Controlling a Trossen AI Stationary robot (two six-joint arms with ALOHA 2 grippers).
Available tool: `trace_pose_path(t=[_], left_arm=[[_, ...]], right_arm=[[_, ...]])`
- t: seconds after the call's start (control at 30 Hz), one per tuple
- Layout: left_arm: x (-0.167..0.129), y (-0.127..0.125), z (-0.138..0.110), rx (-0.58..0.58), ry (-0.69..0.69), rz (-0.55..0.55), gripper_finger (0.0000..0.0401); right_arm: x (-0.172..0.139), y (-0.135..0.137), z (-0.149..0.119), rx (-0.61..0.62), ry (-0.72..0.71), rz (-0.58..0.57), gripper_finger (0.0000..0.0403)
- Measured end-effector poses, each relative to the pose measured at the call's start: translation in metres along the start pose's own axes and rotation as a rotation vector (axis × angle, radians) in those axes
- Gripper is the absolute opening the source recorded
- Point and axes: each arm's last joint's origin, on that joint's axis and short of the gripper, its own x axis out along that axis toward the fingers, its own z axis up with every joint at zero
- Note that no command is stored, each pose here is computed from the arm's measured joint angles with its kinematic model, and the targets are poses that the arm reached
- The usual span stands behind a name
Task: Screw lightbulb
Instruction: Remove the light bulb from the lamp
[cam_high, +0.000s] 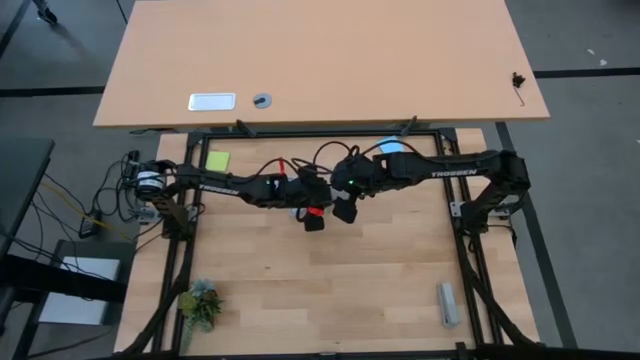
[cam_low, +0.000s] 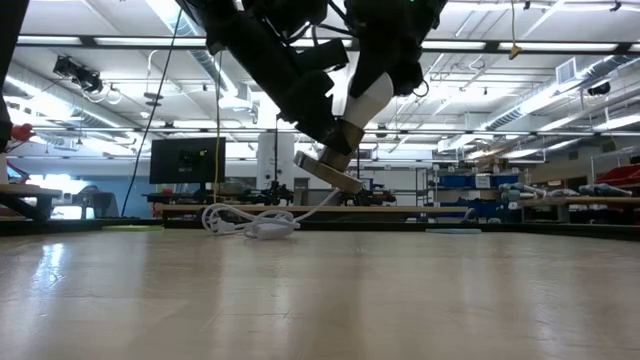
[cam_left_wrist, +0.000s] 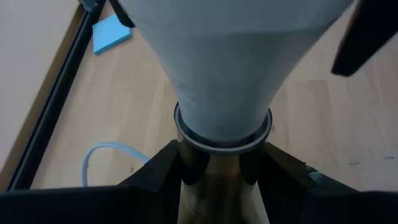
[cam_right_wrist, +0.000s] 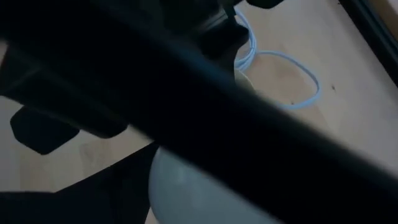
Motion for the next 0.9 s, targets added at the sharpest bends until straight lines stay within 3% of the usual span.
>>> trace_pose_path(t=[0.13,0.23,0.4,0.47,0.53,0.7,0.9], left_arm=[[-0.001,0.0,0.001,-0.001,-0.004,0.004,0.0162],[-0.001,0.0,0.001,0.0,-0.003,0.004,0.0162],[-0.001,0.0,0.0,0.002,-0.002,0.005,0.0162],[-0.001,0.0,0.0,0.003,0.0,0.002,0.0162],[0.0,0.0,0.0,0.002,0.006,-0.002,0.0162],[0.0,0.0,-0.001,0.005,0.016,-0.005,0.0162],[0.0,0.0,-0.002,0.006,0.022,-0.006,0.0162]], right_arm=[[-0.002,0.0,0.0,-0.106,-0.006,0.005,0.0291],[-0.002,0.0,0.0,-0.298,-0.007,0.008,0.0272],[-0.002,0.002,0.0,-0.679,-0.009,0.009,0.029],[-0.002,0.003,0.0,-0.746,-0.01,0.001,0.031],[-0.003,0.004,0.0,-0.754,-0.014,-0.007,0.0331],[-0.007,0.011,-0.004,-0.621,-0.005,-0.043,0.0359],[-0.014,0.013,-0.007,-0.326,-0.013,-0.055,0.0361]])
